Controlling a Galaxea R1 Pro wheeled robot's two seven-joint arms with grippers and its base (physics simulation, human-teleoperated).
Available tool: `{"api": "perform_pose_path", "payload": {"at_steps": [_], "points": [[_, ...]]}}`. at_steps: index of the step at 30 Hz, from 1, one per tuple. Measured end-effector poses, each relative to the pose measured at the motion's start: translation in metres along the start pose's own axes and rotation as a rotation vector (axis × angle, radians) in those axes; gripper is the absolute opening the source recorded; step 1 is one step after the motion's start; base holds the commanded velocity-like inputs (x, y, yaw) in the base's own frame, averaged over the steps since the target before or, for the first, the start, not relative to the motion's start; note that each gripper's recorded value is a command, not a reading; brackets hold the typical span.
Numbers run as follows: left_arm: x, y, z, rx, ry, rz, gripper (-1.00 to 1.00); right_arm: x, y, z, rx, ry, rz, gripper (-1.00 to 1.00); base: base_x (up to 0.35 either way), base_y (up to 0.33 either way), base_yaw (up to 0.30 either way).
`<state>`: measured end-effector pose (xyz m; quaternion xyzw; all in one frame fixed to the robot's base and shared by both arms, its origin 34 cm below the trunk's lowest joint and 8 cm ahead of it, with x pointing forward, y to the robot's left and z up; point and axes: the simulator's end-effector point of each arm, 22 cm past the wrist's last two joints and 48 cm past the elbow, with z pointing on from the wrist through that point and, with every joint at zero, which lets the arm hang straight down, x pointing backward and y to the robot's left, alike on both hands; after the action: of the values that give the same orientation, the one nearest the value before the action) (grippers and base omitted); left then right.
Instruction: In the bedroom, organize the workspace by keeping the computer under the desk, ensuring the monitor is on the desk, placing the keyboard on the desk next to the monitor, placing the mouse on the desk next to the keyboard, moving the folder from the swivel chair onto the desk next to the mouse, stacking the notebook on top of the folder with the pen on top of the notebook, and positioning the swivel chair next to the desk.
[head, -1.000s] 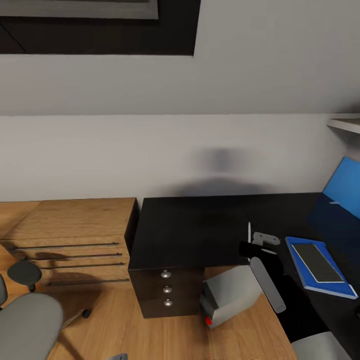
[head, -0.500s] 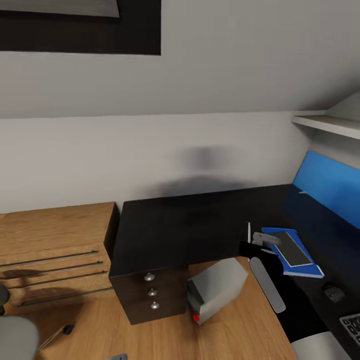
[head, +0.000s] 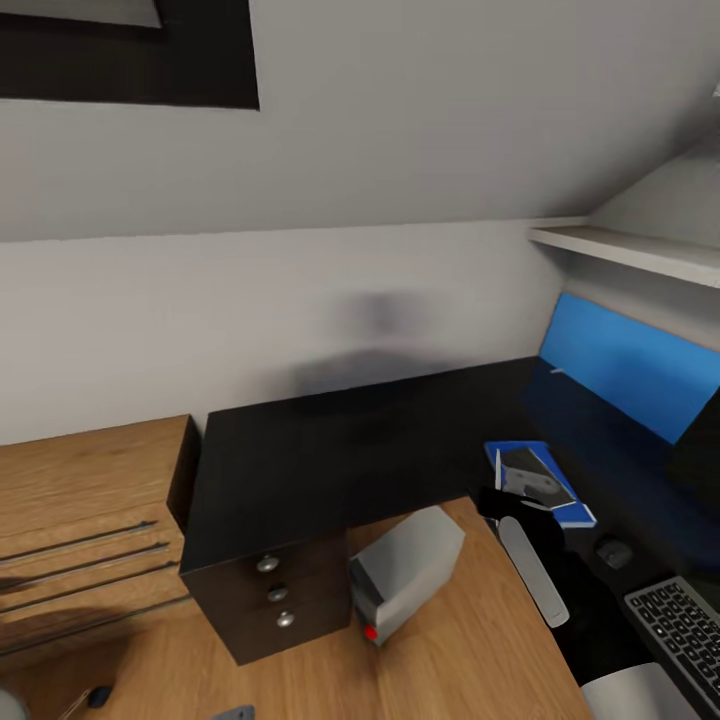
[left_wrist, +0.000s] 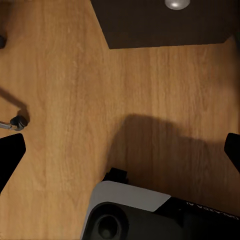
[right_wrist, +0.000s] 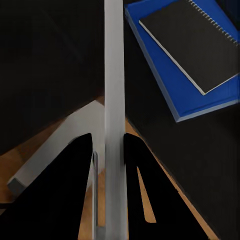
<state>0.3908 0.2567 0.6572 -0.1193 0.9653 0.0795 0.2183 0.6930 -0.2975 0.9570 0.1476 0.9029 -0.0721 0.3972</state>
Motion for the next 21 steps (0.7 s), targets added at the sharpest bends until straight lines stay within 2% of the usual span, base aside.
{"api": "perform_pose_path", "payload": {"at_steps": [8,18,21], "points": [[0.0001,-0.0013,-0.0003,0.002,-0.001,0.003,1.00,0.0072,-0.0015,0.0040,0.007,0.014,-0.005,-1.00,0.000,-0.011,-0.022],[-0.0001,0.0000,-0.0001,-0.001,-0.001,0.001,1.00,0.0073,-0.0069,0.0061,0.019,0.012,0.001,-1.00,0.000,-0.274,0.000],[0.0002,0.0004,0.0000,-0.002,0.000,0.000,1.00,0.0070,-0.0073,0.0063,0.019,0.011,0.003,-1.00,0.000,-0.101,0.000]]}}
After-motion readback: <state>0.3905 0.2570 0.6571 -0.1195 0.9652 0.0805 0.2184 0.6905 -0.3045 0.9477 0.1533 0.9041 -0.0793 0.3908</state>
